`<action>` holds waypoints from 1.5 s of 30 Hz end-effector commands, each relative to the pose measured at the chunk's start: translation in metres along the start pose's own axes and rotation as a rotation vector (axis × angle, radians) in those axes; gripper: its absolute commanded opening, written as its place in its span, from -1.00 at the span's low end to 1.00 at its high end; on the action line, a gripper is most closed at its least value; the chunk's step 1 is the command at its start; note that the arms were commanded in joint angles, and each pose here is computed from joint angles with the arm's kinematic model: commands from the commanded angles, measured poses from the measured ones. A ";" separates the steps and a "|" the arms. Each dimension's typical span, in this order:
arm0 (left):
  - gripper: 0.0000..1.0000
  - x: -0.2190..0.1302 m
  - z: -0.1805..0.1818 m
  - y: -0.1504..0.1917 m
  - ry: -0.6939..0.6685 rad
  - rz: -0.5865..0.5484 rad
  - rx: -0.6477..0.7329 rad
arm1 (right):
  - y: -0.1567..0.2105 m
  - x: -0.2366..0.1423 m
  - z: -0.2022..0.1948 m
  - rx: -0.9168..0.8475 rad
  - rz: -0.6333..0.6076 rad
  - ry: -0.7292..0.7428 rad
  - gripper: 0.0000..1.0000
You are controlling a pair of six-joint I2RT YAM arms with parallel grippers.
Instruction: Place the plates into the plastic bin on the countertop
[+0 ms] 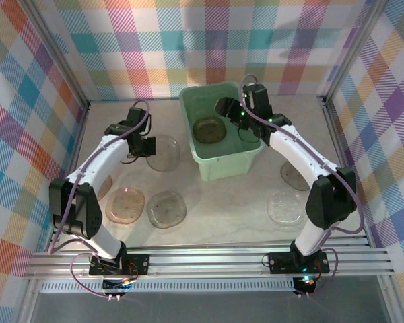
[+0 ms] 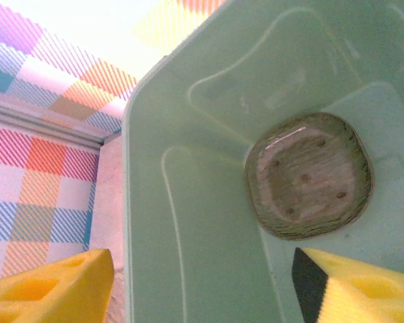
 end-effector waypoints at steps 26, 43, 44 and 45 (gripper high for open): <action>-1.00 -0.155 -0.081 -0.132 0.490 -0.527 0.057 | -0.012 -0.050 0.091 -0.514 0.164 -0.443 -0.08; -1.00 -0.157 -0.124 -0.134 0.582 -0.497 0.132 | -0.003 -0.030 0.087 -0.528 0.174 -0.393 -0.24; -1.00 -0.157 -0.125 -0.134 0.584 -0.496 0.135 | -0.003 -0.029 0.086 -0.527 0.171 -0.382 -0.25; -1.00 -0.157 -0.126 -0.134 0.585 -0.495 0.139 | -0.004 -0.028 0.085 -0.530 0.167 -0.373 -0.27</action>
Point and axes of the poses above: each hand's point on the last joint's axis, 136 mm out from that joint toward the fingers, its own x axis out along the fingers, its own z axis along the line the jaws close on, y = z × x, the point moved 1 cm from there along -x, back along the fingers, and after that the axes turned 1 degree about x, right-handed, at the moved point
